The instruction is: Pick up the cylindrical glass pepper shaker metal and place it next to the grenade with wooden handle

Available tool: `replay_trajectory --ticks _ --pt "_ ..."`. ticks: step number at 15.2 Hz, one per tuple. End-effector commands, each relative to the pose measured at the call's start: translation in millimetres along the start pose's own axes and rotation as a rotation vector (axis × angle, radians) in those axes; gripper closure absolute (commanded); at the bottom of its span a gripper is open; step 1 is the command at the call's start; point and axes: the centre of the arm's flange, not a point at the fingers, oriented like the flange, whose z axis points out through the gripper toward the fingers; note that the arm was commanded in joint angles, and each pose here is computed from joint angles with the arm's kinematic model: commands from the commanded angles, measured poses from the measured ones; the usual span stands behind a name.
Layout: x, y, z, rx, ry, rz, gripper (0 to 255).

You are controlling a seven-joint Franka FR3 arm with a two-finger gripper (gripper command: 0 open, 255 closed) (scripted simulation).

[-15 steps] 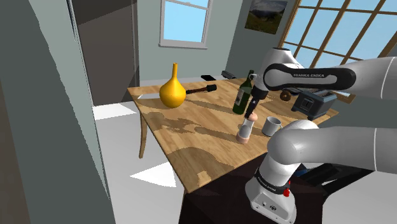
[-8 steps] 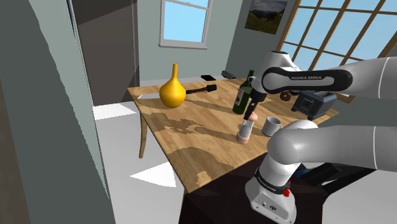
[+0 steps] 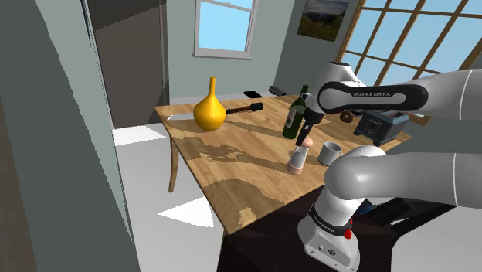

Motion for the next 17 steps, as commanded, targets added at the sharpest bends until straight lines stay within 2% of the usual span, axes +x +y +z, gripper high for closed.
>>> replay_trajectory --ticks 1,4,17 --pt "0 0 0 0.000 0.000 0.000 255" --pt "0 0 0 0.000 0.000 0.000 255" --pt "6 5 -68 0.000 0.000 0.000 255"
